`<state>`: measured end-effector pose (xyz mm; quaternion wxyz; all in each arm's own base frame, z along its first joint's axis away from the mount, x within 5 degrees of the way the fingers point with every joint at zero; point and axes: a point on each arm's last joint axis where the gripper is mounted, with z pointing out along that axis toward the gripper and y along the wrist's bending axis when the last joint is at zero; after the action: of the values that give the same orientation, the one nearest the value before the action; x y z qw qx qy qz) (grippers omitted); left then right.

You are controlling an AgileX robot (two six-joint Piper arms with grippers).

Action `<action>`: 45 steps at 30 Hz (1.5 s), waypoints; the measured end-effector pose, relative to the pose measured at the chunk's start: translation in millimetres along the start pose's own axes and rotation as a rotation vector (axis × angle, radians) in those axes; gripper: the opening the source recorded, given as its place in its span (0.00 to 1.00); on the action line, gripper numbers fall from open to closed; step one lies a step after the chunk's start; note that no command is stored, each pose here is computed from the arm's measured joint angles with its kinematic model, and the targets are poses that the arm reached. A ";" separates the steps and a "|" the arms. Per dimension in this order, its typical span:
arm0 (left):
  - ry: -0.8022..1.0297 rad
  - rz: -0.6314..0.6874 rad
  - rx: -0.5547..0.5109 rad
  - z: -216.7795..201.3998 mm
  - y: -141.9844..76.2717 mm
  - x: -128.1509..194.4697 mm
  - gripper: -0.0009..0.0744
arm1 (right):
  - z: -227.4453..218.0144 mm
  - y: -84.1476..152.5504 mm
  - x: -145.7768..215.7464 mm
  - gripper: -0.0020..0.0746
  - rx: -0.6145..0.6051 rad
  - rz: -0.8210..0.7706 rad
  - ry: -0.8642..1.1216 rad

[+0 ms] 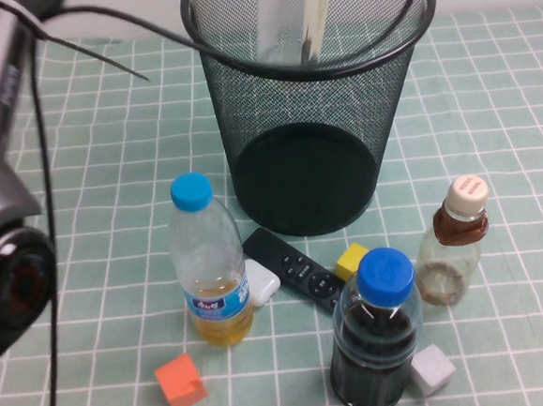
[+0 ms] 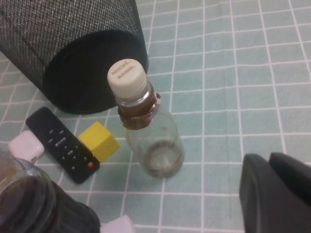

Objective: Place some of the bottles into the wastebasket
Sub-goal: Place the bottle in the trash can, then pick up a bottle from the table with right arm

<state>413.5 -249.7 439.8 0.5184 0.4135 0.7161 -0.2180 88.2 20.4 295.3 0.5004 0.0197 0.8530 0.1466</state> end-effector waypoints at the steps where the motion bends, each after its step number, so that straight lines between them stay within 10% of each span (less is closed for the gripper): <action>1: 0.030 -0.006 -0.001 12.5 3.4 10.9 0.47 | 2.7 0.4 -5.4 0.03 -0.001 -0.012 0.019; 10: 0.159 -0.043 0.029 61.0 12.0 59.9 0.56 | 33.8 3.1 -27.2 0.05 -0.095 -0.238 0.119; 18: 0.125 -0.108 0.010 38.3 12.2 40.9 0.78 | 68.3 8.7 -35.4 0.49 -0.273 -0.355 0.080; 27: 0.054 -0.026 0.037 -69.5 -21.1 -30.6 0.53 | 119.2 26.6 -42.8 0.71 -0.411 -0.512 0.021; 36: -0.038 0.050 0.004 -142.3 -44.7 -66.0 0.49 | 174.0 26.0 -34.1 0.80 -0.349 -0.545 0.038; 41: -0.063 0.055 -0.027 -178.9 -57.0 -76.0 0.41 | 203.2 23.7 -30.7 0.78 -0.365 -0.538 0.084; 45: -0.022 0.046 -0.026 -205.1 -70.1 -70.9 0.13 | 215.9 25.0 -27.7 0.56 -0.396 -0.475 0.118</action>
<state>249.4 -163.2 572.4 0.5365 0.4204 0.7035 -0.2012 284.7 89.0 227.0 0.4645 -0.2866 0.8161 0.1897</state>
